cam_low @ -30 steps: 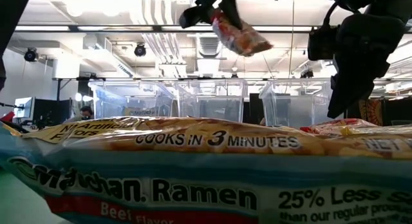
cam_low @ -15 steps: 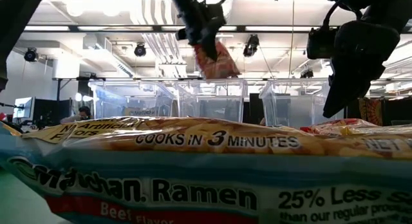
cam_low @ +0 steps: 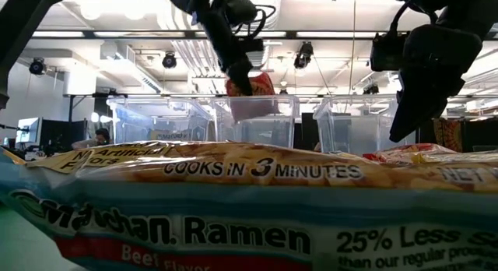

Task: Sort Maruchan noodles
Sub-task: Put the top center orange noodle pack into the top center transparent bin

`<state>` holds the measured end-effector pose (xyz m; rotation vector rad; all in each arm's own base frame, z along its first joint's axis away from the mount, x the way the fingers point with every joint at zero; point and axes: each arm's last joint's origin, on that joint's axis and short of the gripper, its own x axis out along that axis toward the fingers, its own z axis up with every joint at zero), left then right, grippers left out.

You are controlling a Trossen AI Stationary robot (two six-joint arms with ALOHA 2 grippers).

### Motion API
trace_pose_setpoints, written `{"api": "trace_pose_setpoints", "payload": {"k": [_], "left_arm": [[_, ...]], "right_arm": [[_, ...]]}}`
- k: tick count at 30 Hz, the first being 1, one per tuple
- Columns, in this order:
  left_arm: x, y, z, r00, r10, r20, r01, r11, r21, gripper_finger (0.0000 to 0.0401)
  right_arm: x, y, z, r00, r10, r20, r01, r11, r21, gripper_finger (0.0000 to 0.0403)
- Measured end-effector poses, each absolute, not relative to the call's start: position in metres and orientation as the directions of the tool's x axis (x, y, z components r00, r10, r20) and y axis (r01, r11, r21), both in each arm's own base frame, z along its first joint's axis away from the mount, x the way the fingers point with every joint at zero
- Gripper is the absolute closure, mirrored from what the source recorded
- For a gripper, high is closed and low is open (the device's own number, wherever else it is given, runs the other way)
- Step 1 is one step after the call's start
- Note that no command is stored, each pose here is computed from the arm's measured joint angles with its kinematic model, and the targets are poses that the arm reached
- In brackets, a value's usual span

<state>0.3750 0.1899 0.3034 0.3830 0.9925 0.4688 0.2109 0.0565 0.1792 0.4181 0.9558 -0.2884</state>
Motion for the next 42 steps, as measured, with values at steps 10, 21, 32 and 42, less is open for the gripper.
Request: {"api": "trace_pose_setpoints", "payload": {"k": [10,21,32,42], "left_arm": [[0.374,0.191,0.264,0.461,0.536,-0.708,-0.016,0.802,0.597,0.0316],[0.376,0.193,0.256,0.537,0.488,-0.688,0.083,0.781,0.619,0.0316],[0.372,0.227,0.229,0.522,0.484,-0.702,0.098,0.784,0.613,0.0316],[0.38,0.24,0.219,0.524,0.496,-0.692,-0.028,0.822,0.568,0.0305]], "right_arm": [[0.211,0.057,0.179,0.549,-0.054,-0.834,0.416,0.883,0.217,0.0264],[0.211,0.057,0.179,0.551,-0.053,-0.833,0.416,0.883,0.219,0.0264],[0.212,0.057,0.18,0.556,-0.052,-0.83,0.415,0.882,0.222,0.0264],[0.211,0.057,0.18,0.555,-0.052,-0.831,0.415,0.882,0.221,0.0264]]}}
